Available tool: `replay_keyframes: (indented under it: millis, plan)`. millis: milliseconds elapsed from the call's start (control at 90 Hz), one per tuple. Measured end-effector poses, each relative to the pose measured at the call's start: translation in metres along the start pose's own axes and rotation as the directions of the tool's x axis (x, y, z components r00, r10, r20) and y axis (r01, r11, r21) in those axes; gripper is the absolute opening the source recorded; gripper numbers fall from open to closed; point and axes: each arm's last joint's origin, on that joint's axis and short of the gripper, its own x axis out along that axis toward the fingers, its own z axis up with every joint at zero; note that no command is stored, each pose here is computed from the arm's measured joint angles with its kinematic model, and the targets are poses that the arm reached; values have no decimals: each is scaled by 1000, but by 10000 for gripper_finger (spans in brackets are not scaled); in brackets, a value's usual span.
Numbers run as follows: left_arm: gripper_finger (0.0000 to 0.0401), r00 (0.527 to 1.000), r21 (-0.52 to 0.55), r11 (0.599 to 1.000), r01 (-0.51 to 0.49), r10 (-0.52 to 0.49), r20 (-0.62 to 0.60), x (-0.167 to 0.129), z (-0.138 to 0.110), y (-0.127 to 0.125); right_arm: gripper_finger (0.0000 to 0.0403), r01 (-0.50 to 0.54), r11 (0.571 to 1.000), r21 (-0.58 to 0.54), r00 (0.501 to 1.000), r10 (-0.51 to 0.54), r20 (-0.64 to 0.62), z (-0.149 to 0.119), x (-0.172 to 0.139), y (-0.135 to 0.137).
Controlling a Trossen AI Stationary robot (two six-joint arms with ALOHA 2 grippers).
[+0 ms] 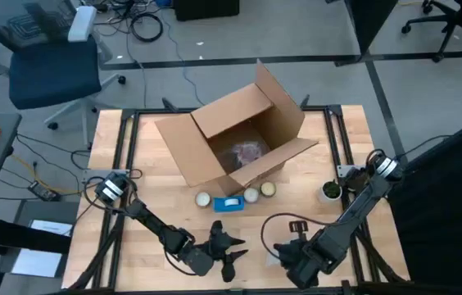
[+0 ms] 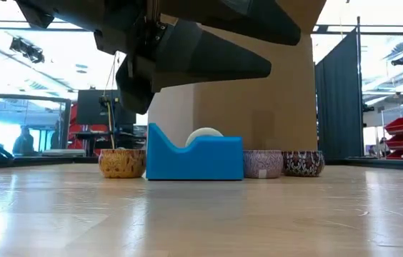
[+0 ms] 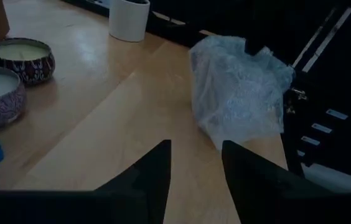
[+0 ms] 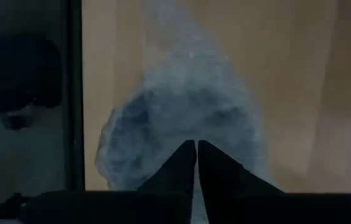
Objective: Wrap mug
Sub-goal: Wrap the purple mug with the bubble wrap
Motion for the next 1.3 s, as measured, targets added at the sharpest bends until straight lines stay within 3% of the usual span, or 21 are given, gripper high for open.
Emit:
replay_keyframes:
  millis: [278, 556, 767, 989, 1111, 1300]
  plan:
    - [129, 1000, 71, 997, -2, 2, 2, 0, 0, 0, 0, -41, 999, 33, 998, 40, 38, -5, 32, 0]
    - [129, 1000, 123, 992, -7, 6, 4, 2, 1, 2, 0, -46, 989, 140, 998, 51, -36, -8, 49, -14]
    - [129, 1000, 124, 992, 13, -12, -10, 2, 1, 1, 0, -101, 979, 177, 995, 102, 0, 6, 15, -13]
    - [129, 990, 95, 987, 126, -119, -77, -7, -6, -9, 0, -36, 975, 218, 996, 15, 93, 14, -42, -21]
    - [129, 991, 73, 990, 120, -115, -66, -22, -14, -19, 0, -13, 975, 221, 982, -30, 187, 18, -65, -21]
    - [129, 999, 122, 991, 46, -47, 6, -51, -27, -36, 0, -91, 974, 209, 961, 31, 273, 20, -78, -8]
